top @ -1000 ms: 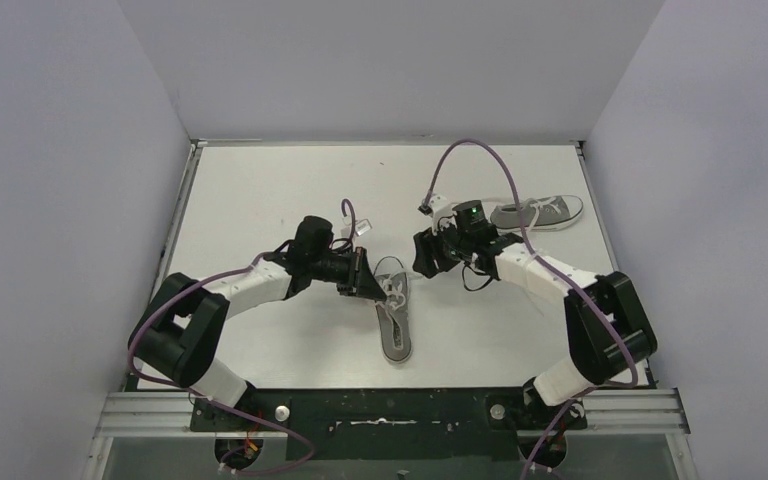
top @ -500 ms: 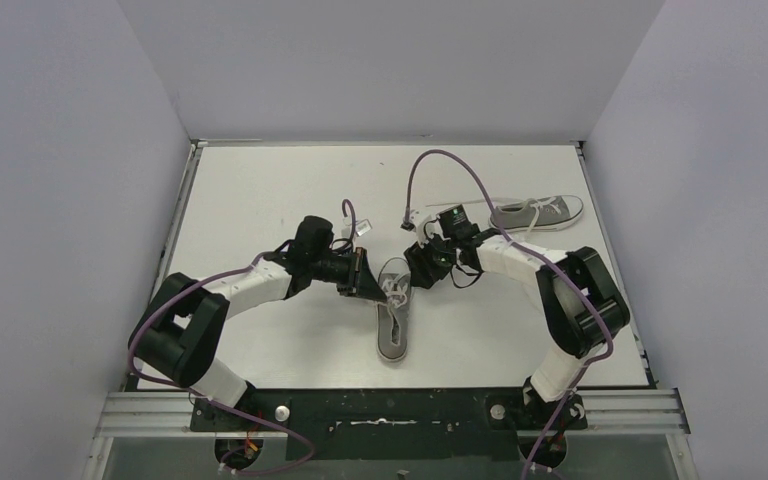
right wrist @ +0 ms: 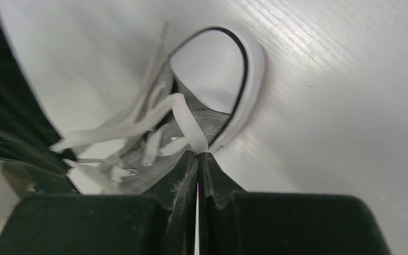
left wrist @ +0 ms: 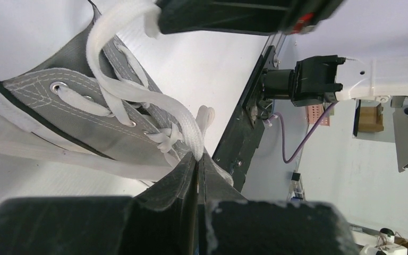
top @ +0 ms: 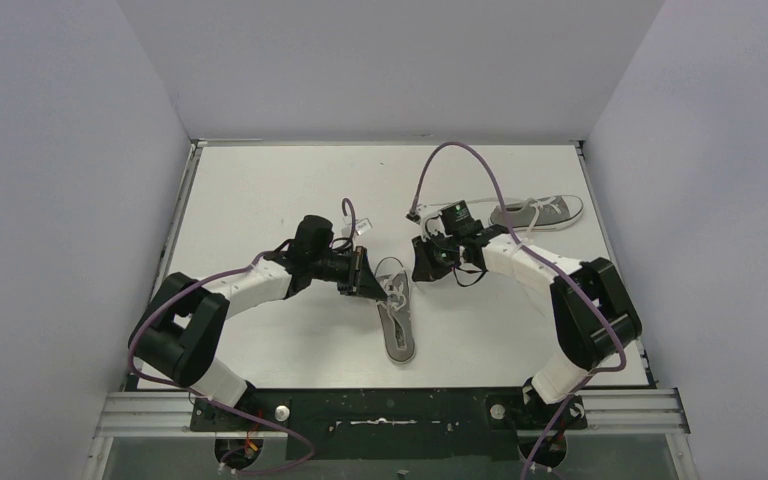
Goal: Tie the shoes
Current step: Cross the shoelace with the shoelace.
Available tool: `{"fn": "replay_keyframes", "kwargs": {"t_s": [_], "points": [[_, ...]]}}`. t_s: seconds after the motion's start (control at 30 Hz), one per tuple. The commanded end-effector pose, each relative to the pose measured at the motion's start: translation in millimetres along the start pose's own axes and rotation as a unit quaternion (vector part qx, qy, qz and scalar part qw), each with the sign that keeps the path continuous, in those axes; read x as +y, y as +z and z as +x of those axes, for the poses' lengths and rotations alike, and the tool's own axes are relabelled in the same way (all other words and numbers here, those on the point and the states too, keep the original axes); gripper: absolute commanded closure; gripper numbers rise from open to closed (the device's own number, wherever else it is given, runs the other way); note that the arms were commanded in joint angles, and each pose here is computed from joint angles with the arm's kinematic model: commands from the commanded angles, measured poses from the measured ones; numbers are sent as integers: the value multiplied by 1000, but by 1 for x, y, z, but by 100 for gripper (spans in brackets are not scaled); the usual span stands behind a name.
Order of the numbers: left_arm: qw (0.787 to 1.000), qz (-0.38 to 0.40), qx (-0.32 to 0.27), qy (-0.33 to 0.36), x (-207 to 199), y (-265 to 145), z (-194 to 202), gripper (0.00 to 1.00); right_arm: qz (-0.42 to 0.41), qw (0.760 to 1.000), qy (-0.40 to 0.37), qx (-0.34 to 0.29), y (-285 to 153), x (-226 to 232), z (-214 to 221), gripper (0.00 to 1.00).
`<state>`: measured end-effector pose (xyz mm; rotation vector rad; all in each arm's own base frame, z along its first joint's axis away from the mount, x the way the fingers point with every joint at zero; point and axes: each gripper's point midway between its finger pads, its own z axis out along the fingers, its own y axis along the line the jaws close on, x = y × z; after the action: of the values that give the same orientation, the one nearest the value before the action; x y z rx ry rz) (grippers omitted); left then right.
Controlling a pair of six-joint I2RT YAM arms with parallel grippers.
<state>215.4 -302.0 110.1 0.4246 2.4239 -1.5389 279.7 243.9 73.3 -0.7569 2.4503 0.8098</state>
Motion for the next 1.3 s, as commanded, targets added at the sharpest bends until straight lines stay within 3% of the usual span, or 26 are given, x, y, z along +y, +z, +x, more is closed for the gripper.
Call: {"fn": "replay_keyframes", "kwargs": {"t_s": [0.0, 0.13, 0.23, 0.4, 0.6, 0.9, 1.03, 1.13, 1.27], "points": [[998, 39, -14, 55, -22, -1, -18, 100, -62, 983, 152, -79, -24, 39, -44, 100], [997, 43, -15, 65, -23, -1, -18, 100, -111, 956, 251, -99, -16, 53, -65, 100], [997, 41, -17, 65, -22, -2, -17, 100, -107, 940, 318, -58, -4, 55, -59, 100], [997, 44, -27, 59, -22, -2, -17, 100, -81, 931, 357, -5, 9, 67, -28, 100], [997, 39, -36, 55, -19, -2, -16, 100, -93, 905, 416, 10, 9, 77, -8, 100], [997, 25, -49, 45, -14, 1, -22, 100, -127, 892, 434, 16, -4, 92, -3, 100], [997, 31, -49, 41, -17, 1, -25, 100, -124, 898, 421, 31, -3, 89, 7, 100], [997, 29, -51, 47, -21, -2, -24, 100, -106, 904, 414, 4, -15, 72, 5, 100], [997, 36, -48, 46, -25, -1, -22, 100, -163, 909, 383, 14, -14, 83, -2, 100]]}}
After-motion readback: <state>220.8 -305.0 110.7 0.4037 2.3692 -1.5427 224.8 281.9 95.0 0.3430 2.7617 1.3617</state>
